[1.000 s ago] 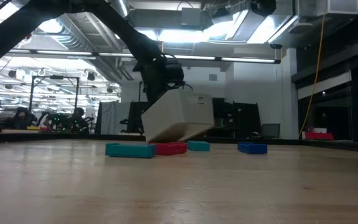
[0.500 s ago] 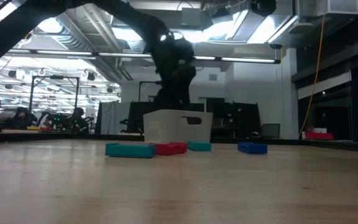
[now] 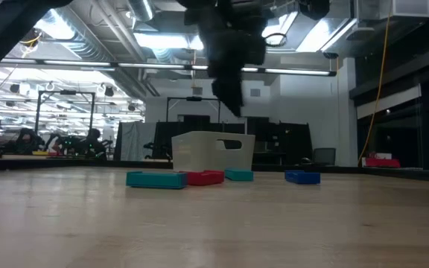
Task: Pick & Place Office items
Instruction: Put the red digital clock into the gray bin
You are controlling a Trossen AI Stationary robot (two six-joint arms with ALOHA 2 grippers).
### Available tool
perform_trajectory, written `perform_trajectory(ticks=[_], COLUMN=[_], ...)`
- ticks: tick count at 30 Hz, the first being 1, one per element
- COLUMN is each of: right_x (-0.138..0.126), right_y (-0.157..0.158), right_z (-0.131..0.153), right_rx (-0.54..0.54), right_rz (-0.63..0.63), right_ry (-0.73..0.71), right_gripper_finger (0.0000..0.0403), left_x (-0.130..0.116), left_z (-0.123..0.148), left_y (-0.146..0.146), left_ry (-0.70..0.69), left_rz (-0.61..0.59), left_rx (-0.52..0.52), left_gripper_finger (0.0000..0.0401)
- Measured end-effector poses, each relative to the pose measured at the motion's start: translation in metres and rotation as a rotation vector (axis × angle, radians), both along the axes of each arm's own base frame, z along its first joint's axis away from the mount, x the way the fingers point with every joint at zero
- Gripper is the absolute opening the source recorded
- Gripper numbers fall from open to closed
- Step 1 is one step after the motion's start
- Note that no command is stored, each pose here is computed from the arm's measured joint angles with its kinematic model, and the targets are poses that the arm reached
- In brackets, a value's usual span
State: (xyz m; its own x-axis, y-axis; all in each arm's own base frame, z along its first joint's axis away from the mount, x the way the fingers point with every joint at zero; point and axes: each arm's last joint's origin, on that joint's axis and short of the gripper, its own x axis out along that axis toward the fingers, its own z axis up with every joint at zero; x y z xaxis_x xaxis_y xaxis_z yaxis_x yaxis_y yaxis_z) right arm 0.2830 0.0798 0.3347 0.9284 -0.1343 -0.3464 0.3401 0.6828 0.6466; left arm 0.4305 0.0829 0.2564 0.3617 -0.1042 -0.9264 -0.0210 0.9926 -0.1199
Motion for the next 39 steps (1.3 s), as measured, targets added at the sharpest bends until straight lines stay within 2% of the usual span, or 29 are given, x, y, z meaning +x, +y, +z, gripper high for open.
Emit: perform_trajectory(ticks=[4,8,12,16,22,27,29,32,35,37,39], right_x=[-0.005,-0.022,-0.062,-0.11,-0.165,-0.179,-0.182,-0.183,-0.178,-0.176,-0.175], right_y=[0.002,0.011,0.024,0.035,0.053,0.061,0.064,0.071,0.075,0.08,0.086], right_z=[0.005,0.018,0.037,0.048,0.054,0.053,0.053,0.05,0.051,0.054,0.06], right_rx=[-0.025,-0.126,-0.207,-0.28,-0.352,-0.348,-0.338,-0.275,-0.153,-0.183,-0.271], right_rz=[0.009,-0.035,-0.104,-0.191,-0.34,-0.25,-0.131,-0.008,-0.018,-0.01,0.019], right_ry=[-0.014,-0.061,-0.103,-0.119,-0.239,-0.251,-0.228,-0.205,-0.224,-0.233,-0.249], right_gripper_finger=[0.0315,0.0315,0.0315,0.0315,0.0315,0.0315,0.0315,0.0315,0.0315,0.0315,0.0315], left_x=[0.019,0.027,0.023,0.004,-0.037,-0.061,-0.064,-0.066,-0.066,-0.068,-0.073], left_z=[-0.012,-0.017,0.002,0.01,-0.019,-0.044,-0.048,-0.047,-0.047,-0.049,-0.063], left_y=[-0.018,-0.035,-0.056,-0.073,-0.105,-0.132,-0.141,-0.151,-0.151,-0.146,-0.137], left_ry=[-0.137,-0.258,-0.502,-0.668,-0.632,-0.592,-0.593,-0.612,-0.621,-0.595,-0.465], left_rz=[0.219,0.369,0.439,0.541,0.703,0.842,0.872,0.883,0.885,0.909,0.976], left_rx=[-0.067,-0.112,-0.119,-0.143,-0.12,-0.144,-0.158,-0.181,-0.147,-0.117,-0.099], left_gripper_finger=[0.0251,0.0242,0.0224,0.0213,0.0212,0.0212,0.0212,0.0212,0.0212,0.0212,0.0212])
